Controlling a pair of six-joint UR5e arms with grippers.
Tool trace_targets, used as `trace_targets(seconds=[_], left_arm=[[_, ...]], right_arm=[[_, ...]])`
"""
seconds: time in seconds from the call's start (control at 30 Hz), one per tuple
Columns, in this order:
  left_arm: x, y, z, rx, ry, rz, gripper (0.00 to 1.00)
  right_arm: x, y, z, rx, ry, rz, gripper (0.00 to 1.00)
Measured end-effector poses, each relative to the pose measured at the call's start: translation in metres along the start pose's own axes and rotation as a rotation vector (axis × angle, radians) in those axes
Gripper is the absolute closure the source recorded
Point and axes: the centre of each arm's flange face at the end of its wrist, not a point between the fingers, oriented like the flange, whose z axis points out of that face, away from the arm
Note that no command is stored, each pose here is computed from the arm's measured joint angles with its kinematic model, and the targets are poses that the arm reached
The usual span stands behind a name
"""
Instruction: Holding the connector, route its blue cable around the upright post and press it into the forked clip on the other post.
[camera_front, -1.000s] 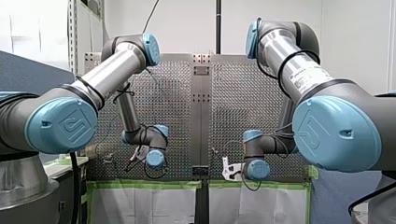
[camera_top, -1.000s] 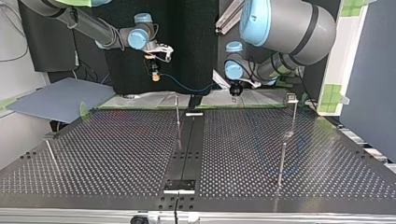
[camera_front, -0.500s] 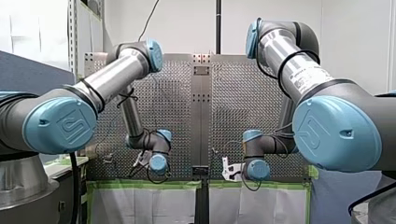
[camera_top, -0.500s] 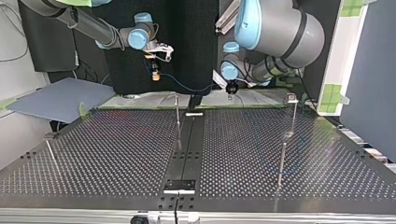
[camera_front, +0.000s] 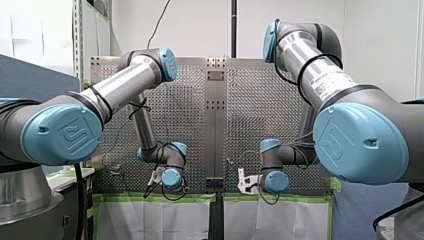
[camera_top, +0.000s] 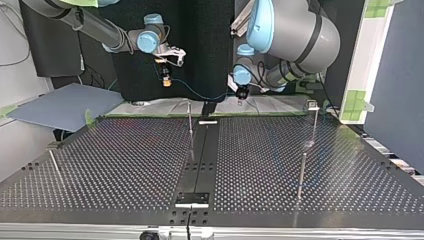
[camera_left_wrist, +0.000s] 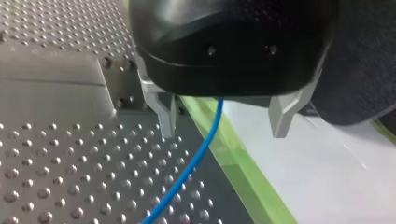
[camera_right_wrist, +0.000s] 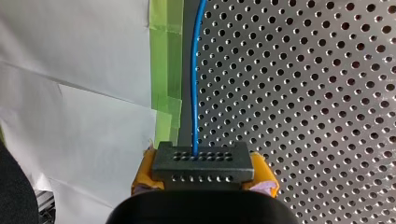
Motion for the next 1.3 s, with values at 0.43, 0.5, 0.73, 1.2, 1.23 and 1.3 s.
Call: trace_targets(seconds=[0.43,0.5,0.73,1.2,1.23,1.3], left_arm=[[-0.008,-0.024,-0.005,0.119,-0.057,-0.11,0.0],[-0.011,-0.028,-0.005,0.136,-0.073,-0.127,0.0],[-0.019,-0.046,-0.009,0.209,-0.13,-0.194,0.0],[-0.021,-0.058,-0.016,0.24,-0.122,-0.303,0.0],[-0.021,-0.058,-0.017,0.238,-0.119,-0.313,0.0],[-0.02,-0.057,-0.017,0.231,-0.114,-0.327,0.0]], right_arm=[[0.002,0.003,0.003,-0.003,-0.005,-0.002,1.0],[0.003,0.003,0.003,-0.002,-0.005,-0.003,1.0],[0.004,0.0,0.004,0.036,0.0,-0.019,1.0],[0.023,-0.009,0.006,0.138,0.021,-0.034,1.0],[0.026,-0.009,0.005,0.141,0.023,-0.034,1.0],[0.031,-0.009,0.005,0.144,0.025,-0.034,1.0]])
